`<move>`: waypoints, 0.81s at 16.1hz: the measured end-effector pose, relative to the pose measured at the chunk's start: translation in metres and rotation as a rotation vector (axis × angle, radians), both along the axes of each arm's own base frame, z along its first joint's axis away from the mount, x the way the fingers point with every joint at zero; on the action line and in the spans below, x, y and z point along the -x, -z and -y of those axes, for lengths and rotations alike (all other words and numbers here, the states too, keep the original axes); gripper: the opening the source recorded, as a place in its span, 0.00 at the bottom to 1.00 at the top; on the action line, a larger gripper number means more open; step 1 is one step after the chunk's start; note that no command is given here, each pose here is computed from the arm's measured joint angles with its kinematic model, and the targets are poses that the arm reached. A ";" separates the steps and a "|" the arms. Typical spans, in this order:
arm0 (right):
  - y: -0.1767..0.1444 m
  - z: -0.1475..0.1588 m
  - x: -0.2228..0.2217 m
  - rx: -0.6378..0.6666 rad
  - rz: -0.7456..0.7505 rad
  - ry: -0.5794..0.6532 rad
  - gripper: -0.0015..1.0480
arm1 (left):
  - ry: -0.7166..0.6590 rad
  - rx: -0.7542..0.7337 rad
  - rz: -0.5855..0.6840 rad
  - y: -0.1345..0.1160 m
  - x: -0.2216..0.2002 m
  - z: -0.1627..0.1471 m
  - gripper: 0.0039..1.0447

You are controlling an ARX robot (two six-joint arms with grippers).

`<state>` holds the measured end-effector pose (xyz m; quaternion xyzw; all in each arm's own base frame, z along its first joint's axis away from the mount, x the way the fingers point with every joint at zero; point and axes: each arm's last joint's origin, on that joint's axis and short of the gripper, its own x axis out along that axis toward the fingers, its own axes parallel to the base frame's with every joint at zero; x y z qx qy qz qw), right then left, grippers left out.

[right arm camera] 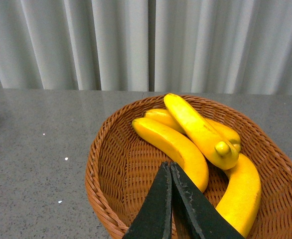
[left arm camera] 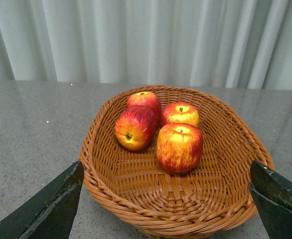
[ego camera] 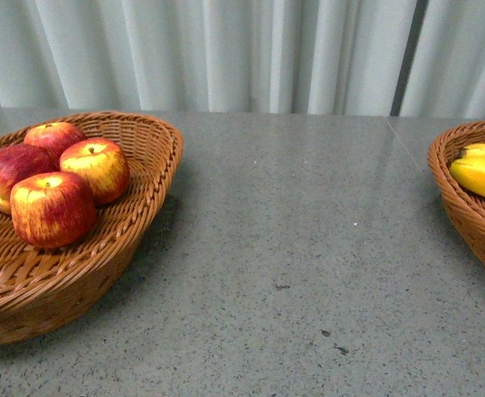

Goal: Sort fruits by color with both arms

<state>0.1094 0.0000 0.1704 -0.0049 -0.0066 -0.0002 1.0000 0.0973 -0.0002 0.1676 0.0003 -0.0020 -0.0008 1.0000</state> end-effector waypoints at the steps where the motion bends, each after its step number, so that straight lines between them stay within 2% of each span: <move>1: 0.000 0.000 0.001 0.000 0.002 0.000 0.02 | 0.000 0.000 0.000 0.000 0.000 0.000 0.94; 3: 0.007 0.000 0.009 0.000 -0.054 -0.002 0.02 | 0.000 0.000 0.000 0.000 0.000 0.000 0.94; 4: 0.001 0.000 0.012 0.000 0.014 -0.001 0.02 | 0.000 0.000 -0.001 0.000 0.000 0.000 0.94; 12: 0.003 0.000 0.012 -0.002 -0.009 0.000 0.02 | 0.000 0.000 0.000 0.000 0.000 0.000 0.94; 13: 0.003 0.000 0.012 -0.002 -0.009 0.000 0.23 | 0.000 0.000 0.000 0.000 0.000 0.000 0.94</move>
